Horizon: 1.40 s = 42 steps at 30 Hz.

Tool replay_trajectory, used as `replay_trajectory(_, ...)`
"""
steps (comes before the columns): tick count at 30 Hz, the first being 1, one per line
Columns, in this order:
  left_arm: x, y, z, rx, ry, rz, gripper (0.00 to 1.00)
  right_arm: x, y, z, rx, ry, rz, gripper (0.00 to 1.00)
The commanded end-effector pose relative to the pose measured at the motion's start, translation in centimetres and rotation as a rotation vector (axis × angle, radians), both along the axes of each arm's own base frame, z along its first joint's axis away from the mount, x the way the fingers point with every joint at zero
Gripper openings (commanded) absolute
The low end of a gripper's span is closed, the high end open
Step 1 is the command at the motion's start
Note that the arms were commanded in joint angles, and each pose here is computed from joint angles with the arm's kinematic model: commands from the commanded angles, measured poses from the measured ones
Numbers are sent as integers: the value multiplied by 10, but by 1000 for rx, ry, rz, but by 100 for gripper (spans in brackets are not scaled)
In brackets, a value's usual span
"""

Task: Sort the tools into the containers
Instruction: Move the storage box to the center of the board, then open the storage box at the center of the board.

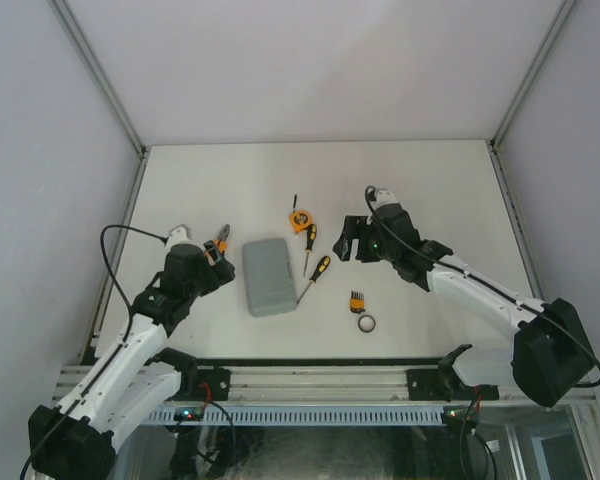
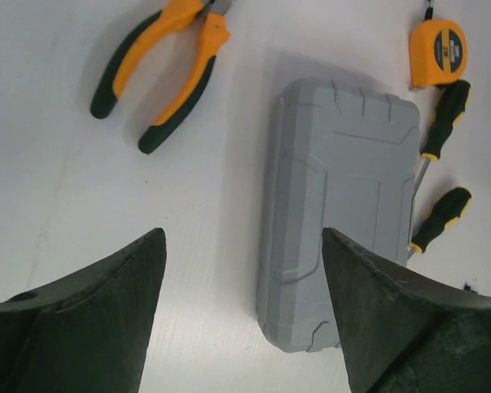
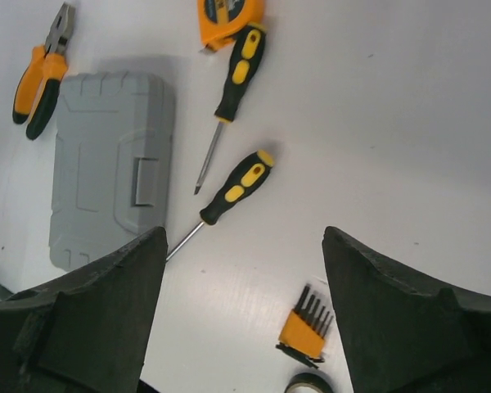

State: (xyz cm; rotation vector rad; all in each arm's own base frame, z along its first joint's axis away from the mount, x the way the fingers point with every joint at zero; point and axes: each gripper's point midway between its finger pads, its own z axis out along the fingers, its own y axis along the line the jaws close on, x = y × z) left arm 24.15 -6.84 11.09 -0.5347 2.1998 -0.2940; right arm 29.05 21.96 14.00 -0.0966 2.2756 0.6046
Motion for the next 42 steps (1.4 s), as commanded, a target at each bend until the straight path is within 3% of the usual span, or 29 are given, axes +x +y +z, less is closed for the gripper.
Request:
replay_trajectory(1,12,-20,4,-80,-49,-64,78,-3,36,8,85,-27,80,74)
replay_trajectory(7,17,-34,-10,-112,-51,-126,67,-5,64,-2,105,10,110,55)
replay_trajectory(18,24,-38,-19,-110,-58,-144,36,0,94,-14,113,28,133,19)
replay_trajectory(22,26,-35,-19,-84,-67,-151,23,0,101,-16,107,19,136,0)
replay_trajectory(25,27,-36,-19,-85,-75,-154,8,0,106,-15,113,19,143,0)
replay_trajectory(29,27,-38,-22,-97,-83,-161,0,0,113,-18,117,33,153,0)
replay_trajectory(42,27,-50,-38,-122,-58,-218,4,6,140,-31,158,110,183,0)
